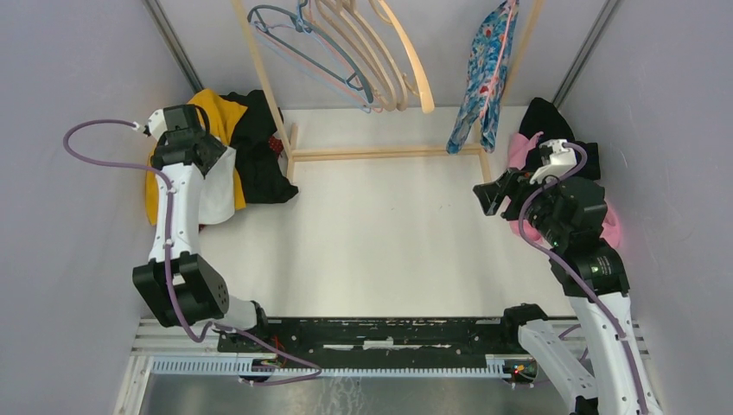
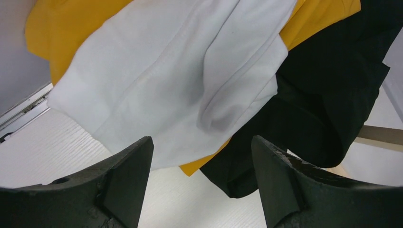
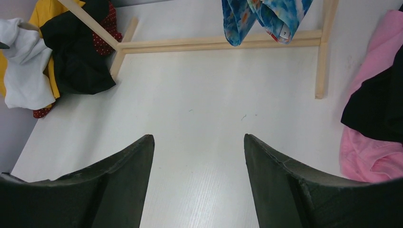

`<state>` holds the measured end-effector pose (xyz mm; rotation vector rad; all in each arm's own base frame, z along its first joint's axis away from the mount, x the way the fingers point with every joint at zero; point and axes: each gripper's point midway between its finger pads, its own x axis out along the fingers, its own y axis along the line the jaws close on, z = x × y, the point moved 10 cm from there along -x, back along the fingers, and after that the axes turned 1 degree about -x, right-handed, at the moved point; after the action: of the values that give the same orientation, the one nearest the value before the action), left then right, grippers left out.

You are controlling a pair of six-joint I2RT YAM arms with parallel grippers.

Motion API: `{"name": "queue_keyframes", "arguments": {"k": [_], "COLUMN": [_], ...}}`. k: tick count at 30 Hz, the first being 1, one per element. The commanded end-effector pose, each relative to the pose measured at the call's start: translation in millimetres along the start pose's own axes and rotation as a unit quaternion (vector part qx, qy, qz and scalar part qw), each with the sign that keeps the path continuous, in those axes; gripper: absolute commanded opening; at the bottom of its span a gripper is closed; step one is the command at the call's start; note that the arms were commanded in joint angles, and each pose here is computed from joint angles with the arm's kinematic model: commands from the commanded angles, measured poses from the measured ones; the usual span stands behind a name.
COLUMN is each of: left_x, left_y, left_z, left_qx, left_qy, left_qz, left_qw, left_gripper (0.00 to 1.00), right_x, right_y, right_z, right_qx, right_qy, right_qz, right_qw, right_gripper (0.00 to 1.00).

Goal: Place the skirt on the hanger
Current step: Pick up the skirt from the bin.

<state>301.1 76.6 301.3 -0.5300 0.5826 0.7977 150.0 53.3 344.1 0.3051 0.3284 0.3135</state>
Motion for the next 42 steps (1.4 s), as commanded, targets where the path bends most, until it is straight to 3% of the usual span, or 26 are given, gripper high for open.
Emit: {"name": "queue_keyframes", "arguments": {"k": [1,12,16,17,21,28,38,42], "left_x": [9.5,34.6,35.1,33.7,10.3,-66.0,-161.3,-170.8], "left_y": [-13.7,-19.6,-21.3,-21.5,-20.3,-7.8,17.8,19.6], "left_z": [21.4,18.4,19.4,19.2,23.4,25.1,7.5,-17.3], "left_qx": [-0.007,0.008,0.017,0.018,0.023,0.045,0.061,0.051], "left_qy": [-0.044,-0.035,-0.026,-0.023,-0.02,-0.001,0.034,0.071], "left_qz": [-0.009,0.015,0.014,0.01,-0.033,-0.158,-0.31,-0.358], "left_qw": [0.999,0.999,0.999,1.0,0.999,0.986,0.948,0.929], "left_gripper": [0.79,0.36,0.06,0.04,0.03,0.03,0.03,0.03], "right_x": [2.8,5.7,4.6,4.0,-1.6,-15.0,-28.6,-32.6], "right_y": [3.8,1.8,2.0,2.0,3.8,5.2,11.9,14.7], "right_z": [5.5,-3.9,-5.1,-5.3,-2.9,1.2,9.1,11.2], "right_qx": [0.0,0.0,-0.001,-0.002,-0.005,-0.021,-0.024,-0.021], "right_qy": [-0.027,-0.015,-0.013,-0.01,-0.011,-0.012,-0.021,-0.023], "right_qz": [0.026,0.034,0.036,0.036,0.037,0.027,0.039,0.047], "right_qw": [0.999,0.999,0.999,0.999,0.999,0.999,0.999,0.998], "right_gripper": [0.74,0.74,0.74,0.74,0.74,0.74,0.74,0.74]}}
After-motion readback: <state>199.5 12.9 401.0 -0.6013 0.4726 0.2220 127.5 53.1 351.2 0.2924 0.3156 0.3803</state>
